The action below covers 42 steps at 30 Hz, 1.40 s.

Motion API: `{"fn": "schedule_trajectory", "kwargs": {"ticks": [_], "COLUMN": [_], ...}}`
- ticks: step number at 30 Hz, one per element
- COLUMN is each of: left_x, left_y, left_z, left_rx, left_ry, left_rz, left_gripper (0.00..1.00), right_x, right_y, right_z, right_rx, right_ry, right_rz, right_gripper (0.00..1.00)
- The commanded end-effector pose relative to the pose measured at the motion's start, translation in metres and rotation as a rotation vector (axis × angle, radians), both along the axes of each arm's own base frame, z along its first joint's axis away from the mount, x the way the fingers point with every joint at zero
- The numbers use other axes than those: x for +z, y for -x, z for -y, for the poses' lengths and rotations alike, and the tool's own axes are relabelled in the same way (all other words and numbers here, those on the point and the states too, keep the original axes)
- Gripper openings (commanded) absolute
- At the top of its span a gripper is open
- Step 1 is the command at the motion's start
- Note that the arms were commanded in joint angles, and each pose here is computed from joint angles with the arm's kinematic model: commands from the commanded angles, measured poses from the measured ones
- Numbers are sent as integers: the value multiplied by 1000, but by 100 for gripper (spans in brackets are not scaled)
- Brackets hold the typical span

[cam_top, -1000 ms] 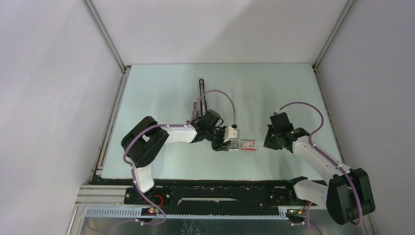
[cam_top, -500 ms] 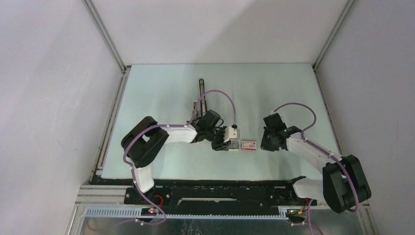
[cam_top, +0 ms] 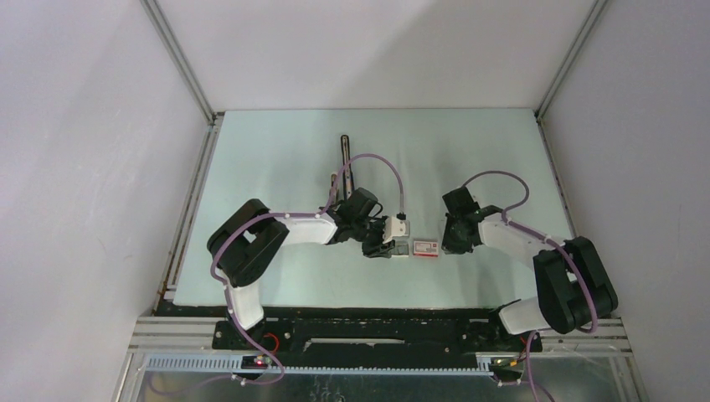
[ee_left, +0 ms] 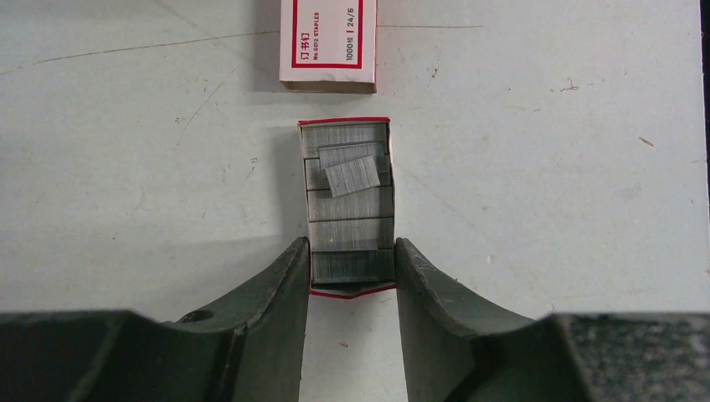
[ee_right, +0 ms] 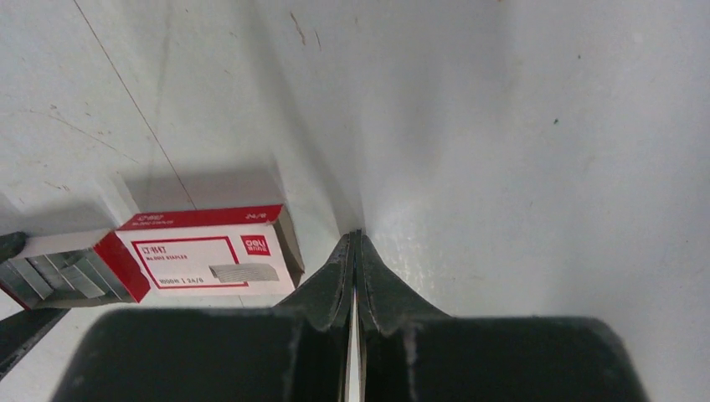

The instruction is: Unload the staples from the stapler

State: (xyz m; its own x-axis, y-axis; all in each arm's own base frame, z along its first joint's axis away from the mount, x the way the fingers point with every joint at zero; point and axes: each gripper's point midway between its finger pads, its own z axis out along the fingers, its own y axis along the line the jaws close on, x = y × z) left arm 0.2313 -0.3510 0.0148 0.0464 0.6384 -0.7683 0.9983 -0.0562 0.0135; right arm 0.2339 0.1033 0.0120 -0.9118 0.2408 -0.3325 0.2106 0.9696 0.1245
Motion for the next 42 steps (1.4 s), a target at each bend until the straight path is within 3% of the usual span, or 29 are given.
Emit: {"fn": "schedule_trajectory", "kwargs": {"ticks": [1,42], "left_x": [-47,-51], "left_y": [22,25], "left_z": [-39,-36], "left_rx": [9,-6], "left_ry": [-217,-217], "left_rz": [-71,-99], "left_gripper": [44,43], "right_x": [4,9], "right_y": [-20,-37], "right_z": [0,-51], "right_rx": [17,277], "right_ry": [40,-23], "right_rz": [42,80], "right_gripper": [7,8]}}
